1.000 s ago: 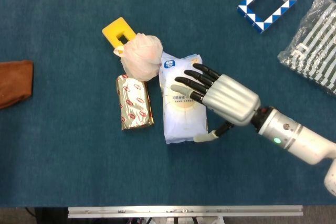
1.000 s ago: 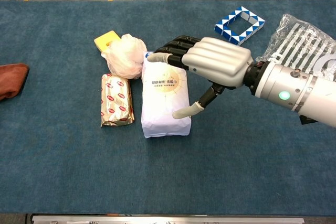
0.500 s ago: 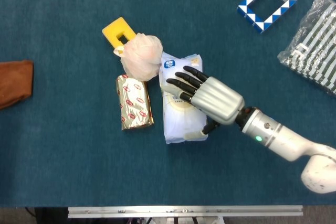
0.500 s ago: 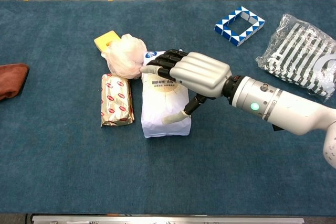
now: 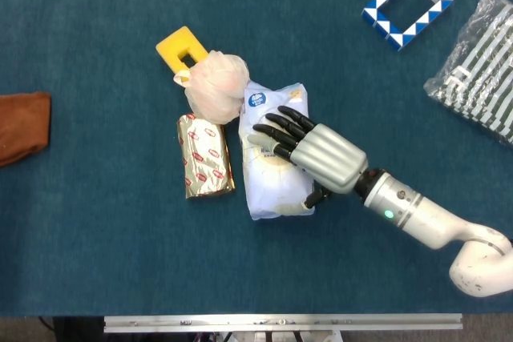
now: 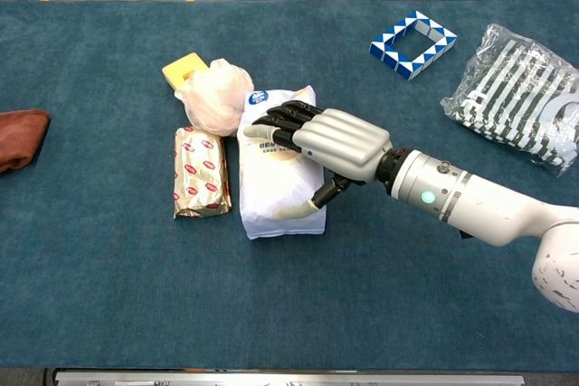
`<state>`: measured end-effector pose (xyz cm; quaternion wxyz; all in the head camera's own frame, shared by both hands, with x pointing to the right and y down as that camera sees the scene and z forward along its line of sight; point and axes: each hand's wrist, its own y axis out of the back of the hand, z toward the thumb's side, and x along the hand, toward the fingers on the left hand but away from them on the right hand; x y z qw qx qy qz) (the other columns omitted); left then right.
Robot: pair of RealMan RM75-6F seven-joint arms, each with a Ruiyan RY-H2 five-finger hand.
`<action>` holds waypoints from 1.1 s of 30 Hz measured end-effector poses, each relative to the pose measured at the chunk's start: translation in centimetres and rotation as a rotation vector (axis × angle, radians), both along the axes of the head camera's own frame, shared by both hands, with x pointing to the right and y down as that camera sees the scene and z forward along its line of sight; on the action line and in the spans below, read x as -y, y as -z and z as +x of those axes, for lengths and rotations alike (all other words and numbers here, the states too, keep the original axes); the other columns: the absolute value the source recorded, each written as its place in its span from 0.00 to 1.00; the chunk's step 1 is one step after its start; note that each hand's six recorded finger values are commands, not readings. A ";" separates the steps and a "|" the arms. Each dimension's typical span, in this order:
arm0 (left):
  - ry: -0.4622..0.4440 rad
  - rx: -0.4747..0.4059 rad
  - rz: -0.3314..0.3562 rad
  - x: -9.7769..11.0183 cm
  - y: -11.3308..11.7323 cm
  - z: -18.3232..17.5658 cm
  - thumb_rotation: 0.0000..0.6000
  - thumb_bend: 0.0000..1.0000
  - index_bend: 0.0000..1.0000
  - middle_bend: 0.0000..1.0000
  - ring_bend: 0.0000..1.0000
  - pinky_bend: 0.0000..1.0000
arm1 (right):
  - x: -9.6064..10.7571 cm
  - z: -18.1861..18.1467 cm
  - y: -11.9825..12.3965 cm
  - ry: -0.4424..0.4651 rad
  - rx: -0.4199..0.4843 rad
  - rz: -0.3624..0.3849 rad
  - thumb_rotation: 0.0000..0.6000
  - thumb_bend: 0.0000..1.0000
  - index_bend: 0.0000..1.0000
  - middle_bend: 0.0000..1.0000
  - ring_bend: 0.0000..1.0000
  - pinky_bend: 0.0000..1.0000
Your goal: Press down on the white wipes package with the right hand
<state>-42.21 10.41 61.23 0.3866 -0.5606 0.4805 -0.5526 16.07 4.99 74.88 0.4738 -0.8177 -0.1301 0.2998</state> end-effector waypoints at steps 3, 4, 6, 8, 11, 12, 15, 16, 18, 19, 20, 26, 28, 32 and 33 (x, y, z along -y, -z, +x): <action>0.000 -0.001 0.001 0.0 0.1 0.0 1.00 0.35 0.24 0.23 0.18 0.21 | 0.2 -0.3 1.3 0.002 0.035 0.015 0.39 0.00 0.00 0.08 0.00 0.00; 0.000 -0.001 0.002 0.0 0.1 0.1 1.00 0.35 0.24 0.23 0.18 0.21 | 0.2 -0.4 1.8 0.004 0.049 0.021 0.39 0.00 0.00 0.08 0.00 0.00; 0.000 0.000 0.001 0.0 0.0 0.1 1.00 0.35 0.24 0.23 0.18 0.21 | 0.1 -0.5 2.7 0.008 0.070 0.028 0.39 0.00 0.00 0.08 0.00 0.00; 0.001 0.001 0.000 0.0 0.0 0.1 1.00 0.35 0.24 0.23 0.18 0.21 | -0.2 -0.5 3.5 0.016 0.092 0.029 0.39 0.00 0.00 0.08 0.00 0.00; 0.001 0.001 -0.001 0.0 0.0 0.0 1.00 0.35 0.24 0.23 0.18 0.21 | -1.2 -0.4 4.0 0.038 0.105 0.019 0.39 0.00 0.00 0.08 0.00 0.00; 0.001 0.002 -0.002 0.0 0.0 0.0 1.00 0.35 0.24 0.23 0.18 0.21 | -1.5 -0.3 4.0 0.046 0.105 0.014 0.39 0.00 0.00 0.08 0.00 0.00; 0.001 0.004 -0.004 -0.1 0.0 0.0 1.00 0.35 0.24 0.23 0.18 0.21 | -2.6 0.0 3.8 0.068 0.097 0.000 0.39 0.00 0.00 0.08 0.00 0.00; 0.001 0.004 -0.004 -0.1 0.0 0.0 1.00 0.35 0.24 0.23 0.18 0.21 | -2.9 0.2 3.6 0.072 0.092 -0.007 0.39 0.00 0.00 0.08 0.00 0.00; 0.001 0.005 -0.005 -0.1 -0.1 0.0 1.00 0.35 0.24 0.23 0.18 0.21 | -3.1 0.4 3.3 0.073 0.084 -0.013 0.39 0.00 0.00 0.08 0.00 0.00; 0.001 0.006 -0.006 -0.1 -0.1 0.0 1.00 0.35 0.24 0.23 0.18 0.21 | -3.2 0.4 3.0 0.072 0.078 -0.016 0.39 0.00 0.00 0.08 0.00 0.00; 0.000 0.007 -0.006 -0.1 -0.1 0.0 1.00 0.35 0.24 0.23 0.18 0.21 | -3.2 0.5 2.8 0.071 0.074 -0.019 0.39 0.00 0.00 0.08 0.00 0.00; 0.004 0.004 -0.008 -0.1 -0.1 -0.1 1.00 0.35 0.24 0.23 0.18 0.21 | -3.4 1.0 0.7 0.065 0.020 -0.042 0.39 0.00 0.00 0.08 0.00 0.00; 0.005 0.001 -0.006 -0.1 0.0 -0.1 1.00 0.35 0.24 0.23 0.18 0.21 | -3.5 1.0 -0.1 0.067 -0.001 -0.051 0.39 0.00 0.00 0.08 0.00 0.00; 0.006 -0.005 -0.007 -0.1 0.1 -0.1 1.00 0.35 0.24 0.23 0.18 0.21 | -3.8 0.8 -0.6 0.080 -0.013 -0.058 0.39 0.00 0.00 0.08 0.00 0.00; 0.007 -0.006 -0.006 -0.1 0.1 -0.1 1.00 0.35 0.24 0.23 0.18 0.21 | -3.8 0.8 -0.5 0.080 -0.008 -0.055 0.39 0.00 0.00 0.08 0.00 0.00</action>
